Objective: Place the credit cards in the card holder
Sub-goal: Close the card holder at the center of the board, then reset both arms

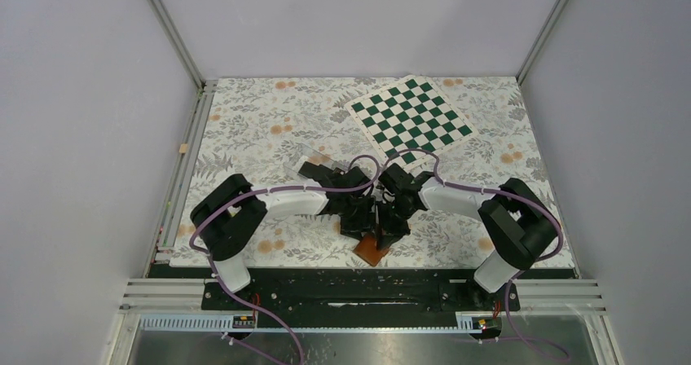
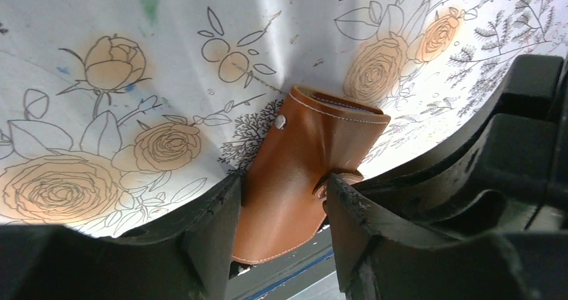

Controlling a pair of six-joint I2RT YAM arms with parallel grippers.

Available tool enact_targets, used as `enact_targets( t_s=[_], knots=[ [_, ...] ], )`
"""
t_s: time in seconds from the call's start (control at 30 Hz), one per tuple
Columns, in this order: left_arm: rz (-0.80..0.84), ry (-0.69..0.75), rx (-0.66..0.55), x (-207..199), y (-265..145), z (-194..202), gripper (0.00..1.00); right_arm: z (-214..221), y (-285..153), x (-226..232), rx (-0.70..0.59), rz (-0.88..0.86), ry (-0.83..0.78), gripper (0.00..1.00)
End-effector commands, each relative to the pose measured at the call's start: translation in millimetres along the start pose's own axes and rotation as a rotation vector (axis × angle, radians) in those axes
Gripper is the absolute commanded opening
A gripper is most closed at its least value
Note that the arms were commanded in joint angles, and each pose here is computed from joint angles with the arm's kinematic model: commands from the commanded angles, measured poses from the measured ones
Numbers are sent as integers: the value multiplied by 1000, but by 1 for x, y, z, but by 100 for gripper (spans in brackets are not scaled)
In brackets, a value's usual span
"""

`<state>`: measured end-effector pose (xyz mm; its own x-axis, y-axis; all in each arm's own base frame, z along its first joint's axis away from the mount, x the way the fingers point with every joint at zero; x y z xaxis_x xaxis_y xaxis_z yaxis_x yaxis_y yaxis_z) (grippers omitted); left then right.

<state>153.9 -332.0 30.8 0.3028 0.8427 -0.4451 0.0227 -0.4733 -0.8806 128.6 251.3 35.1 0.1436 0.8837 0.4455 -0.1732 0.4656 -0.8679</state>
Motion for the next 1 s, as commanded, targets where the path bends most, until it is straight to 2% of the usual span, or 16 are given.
enact_targets(
  t_s=[0.0, 0.2, 0.33, 0.37, 0.4, 0.5, 0.63, 0.77, 0.87, 0.97],
  knots=[
    [-96, 13, 37, 28, 31, 22, 53, -14, -20, 46, -110, -160, -148, 0],
    [-93, 37, -60, 22, 4, 9, 62, -17, -18, 38, -115, -107, -142, 0],
    [-134, 43, -154, 24, -25, -3, 84, -16, -21, 42, -116, -121, -151, 0],
    [-142, 40, -179, 25, -32, -6, 95, -17, -22, 43, -120, -125, -153, 0],
    [-144, 36, -207, 26, -39, -9, 98, -17, -24, 45, -124, -130, -158, 0],
    [-141, 6, -298, 32, -58, -18, 98, -17, -28, 49, -129, -145, -167, 0],
    [-42, -27, -452, 32, -86, -32, 99, -16, -35, 57, -137, -175, -185, 0],
    [7, -50, -602, 49, -115, -40, 99, -19, -52, 66, -198, -207, -204, 1],
    [11, -33, -744, 63, -147, -47, 99, -31, -70, 64, -273, -227, -180, 15],
    [-66, -33, -905, 87, -186, -51, 99, -51, -95, 49, -388, -233, -134, 39]
  ],
)
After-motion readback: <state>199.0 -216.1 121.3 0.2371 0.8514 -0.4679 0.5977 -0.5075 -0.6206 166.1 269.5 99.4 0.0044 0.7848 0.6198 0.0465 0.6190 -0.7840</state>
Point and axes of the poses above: each gripper's point midway between its finger pads, its own y axis out along the fingers, its own x axis along the line the jaws close on, z = x × y, the point moved 1 cm from there along -y, back along the fingers, and after that the axes turned 12 degrees about y, right-handed, at the moved point
